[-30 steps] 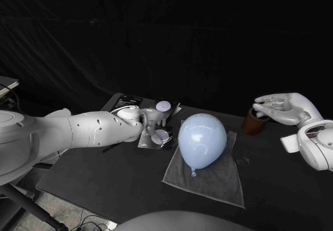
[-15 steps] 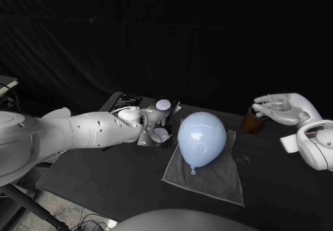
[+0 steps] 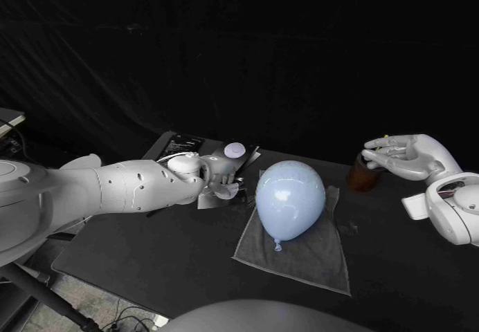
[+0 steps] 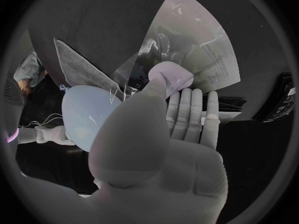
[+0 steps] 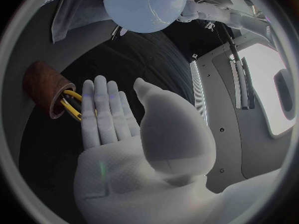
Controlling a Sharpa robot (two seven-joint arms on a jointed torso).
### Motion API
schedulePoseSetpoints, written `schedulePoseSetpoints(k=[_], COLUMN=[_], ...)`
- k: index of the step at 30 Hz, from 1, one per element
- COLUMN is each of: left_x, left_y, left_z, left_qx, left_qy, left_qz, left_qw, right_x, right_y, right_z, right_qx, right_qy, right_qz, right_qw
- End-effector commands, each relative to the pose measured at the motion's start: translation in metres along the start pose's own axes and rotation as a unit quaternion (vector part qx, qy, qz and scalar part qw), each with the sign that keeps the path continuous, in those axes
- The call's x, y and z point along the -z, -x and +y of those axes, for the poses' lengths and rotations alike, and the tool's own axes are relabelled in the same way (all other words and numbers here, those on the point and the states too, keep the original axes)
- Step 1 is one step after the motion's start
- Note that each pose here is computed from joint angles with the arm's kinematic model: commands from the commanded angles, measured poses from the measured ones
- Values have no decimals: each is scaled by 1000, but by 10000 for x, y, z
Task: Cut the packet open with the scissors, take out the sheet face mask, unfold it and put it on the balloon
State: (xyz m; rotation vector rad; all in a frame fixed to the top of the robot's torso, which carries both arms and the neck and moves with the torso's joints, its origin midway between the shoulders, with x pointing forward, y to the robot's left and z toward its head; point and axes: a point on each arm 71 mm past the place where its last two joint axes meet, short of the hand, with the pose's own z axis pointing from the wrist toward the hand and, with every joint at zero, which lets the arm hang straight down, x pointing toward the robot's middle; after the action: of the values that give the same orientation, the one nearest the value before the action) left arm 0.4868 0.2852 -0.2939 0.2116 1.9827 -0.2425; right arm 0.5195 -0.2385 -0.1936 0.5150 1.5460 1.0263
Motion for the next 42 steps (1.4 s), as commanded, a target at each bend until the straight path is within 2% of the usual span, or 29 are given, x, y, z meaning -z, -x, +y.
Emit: schedulePoseSetpoints(k=[1,18,26,32,37,42], left_x=[22,53,139,214,279,340], left_y=[-143,-96,-22,107,256,459], left_z=[24,63,87,126,174,243], left_qx=[-3,22,93,180,269,344], left_qy=[3,-6,-29,-39,-43,-46], left_qz=[32,-2,-21,-32,-39,-60], left_qw=[999,1000,995,982,961,936], right_x=[-2,-1,-4,-5,-5,-10], right_y=[-13,-20,-29,-33,-35,-46], right_z=[11,11,14,16,17,24], right_qx=[2,1,0,0,0,-1], right_qy=[3,3,3,4,4,4], right_qz=[6,8,10,11,12,13], right_qw=[1000,1000,1000,1000,1000,1000])
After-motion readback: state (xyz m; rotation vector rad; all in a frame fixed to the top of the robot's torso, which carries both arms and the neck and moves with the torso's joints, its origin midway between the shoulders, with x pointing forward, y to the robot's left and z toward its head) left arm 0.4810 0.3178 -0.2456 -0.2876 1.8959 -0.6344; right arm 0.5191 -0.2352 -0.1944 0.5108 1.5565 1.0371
